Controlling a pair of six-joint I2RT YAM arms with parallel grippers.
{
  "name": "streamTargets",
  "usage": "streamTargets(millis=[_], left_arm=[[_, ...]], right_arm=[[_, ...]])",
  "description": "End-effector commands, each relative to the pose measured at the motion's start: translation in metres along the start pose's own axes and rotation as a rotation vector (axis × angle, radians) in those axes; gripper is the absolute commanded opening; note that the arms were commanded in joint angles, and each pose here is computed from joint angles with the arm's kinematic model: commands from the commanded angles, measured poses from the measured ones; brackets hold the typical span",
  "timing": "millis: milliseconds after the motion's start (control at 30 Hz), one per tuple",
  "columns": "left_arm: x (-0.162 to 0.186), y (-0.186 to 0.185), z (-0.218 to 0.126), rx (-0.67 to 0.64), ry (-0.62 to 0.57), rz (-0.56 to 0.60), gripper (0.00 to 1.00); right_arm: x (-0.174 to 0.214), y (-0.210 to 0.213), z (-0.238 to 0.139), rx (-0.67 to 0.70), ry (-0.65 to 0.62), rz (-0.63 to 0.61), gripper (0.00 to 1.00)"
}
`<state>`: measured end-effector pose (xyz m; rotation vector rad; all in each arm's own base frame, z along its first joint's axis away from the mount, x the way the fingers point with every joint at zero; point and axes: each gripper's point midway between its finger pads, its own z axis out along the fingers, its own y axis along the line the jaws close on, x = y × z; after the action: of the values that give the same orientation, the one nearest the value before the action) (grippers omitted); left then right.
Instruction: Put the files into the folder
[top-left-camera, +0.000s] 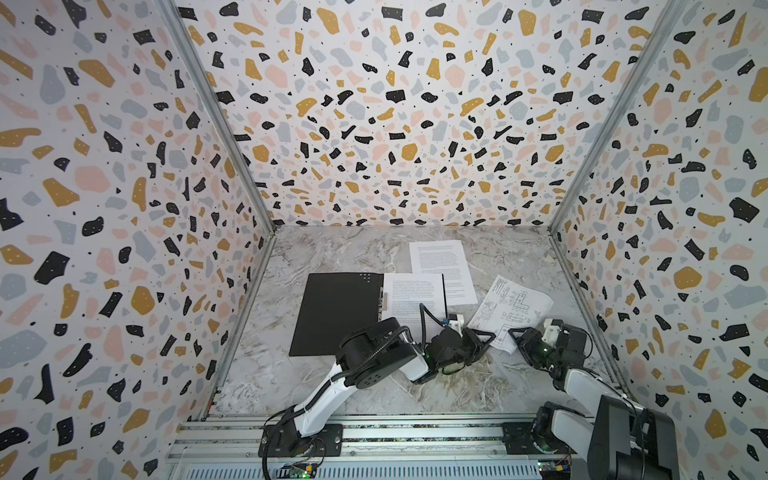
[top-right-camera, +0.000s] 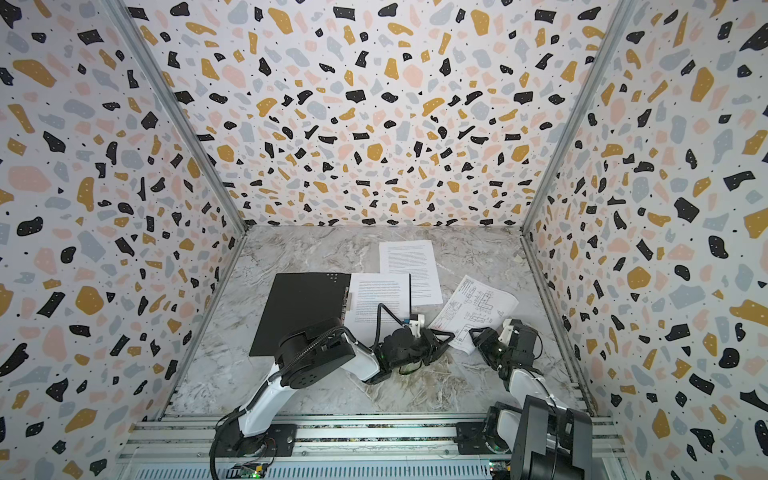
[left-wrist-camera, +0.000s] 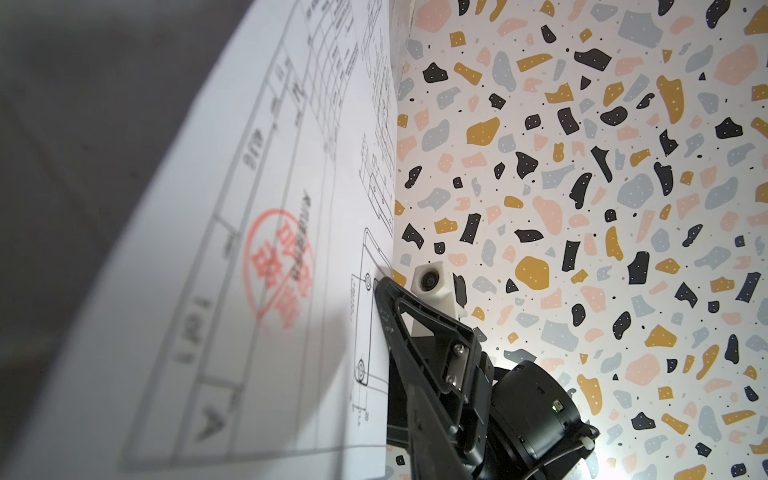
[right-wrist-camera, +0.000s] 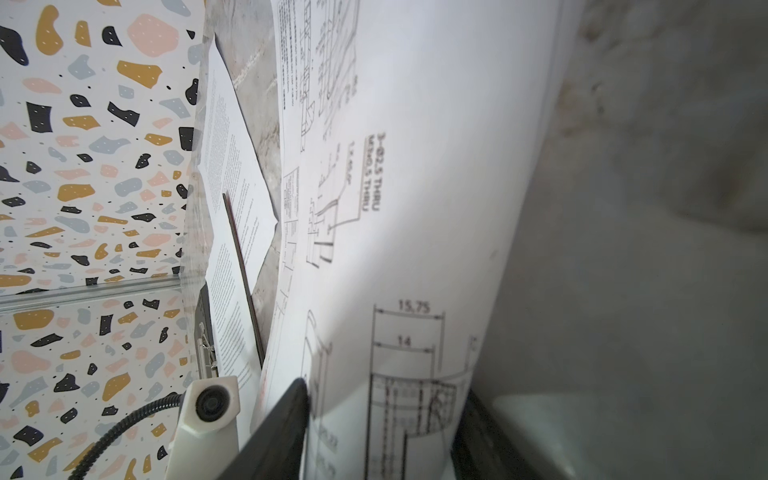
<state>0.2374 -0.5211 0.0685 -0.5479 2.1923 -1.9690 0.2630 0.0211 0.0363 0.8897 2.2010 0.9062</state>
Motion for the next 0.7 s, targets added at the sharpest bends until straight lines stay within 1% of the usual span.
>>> streamTargets(millis=[0,667], left_arm=[[-0.0026,-0.0190,0.0016,0.073,-0.007,0.015,0.23],[-0.0033,-0.0159,0.0027,0.072,-0.008,0.005,0.12]], right_arm=[[0.0085,-0.0117,-0.0012,0.049,0.026,0.038,0.55],[0.0078,-0.0120,-0.0024,0.049,0.031,0.050,0.58]])
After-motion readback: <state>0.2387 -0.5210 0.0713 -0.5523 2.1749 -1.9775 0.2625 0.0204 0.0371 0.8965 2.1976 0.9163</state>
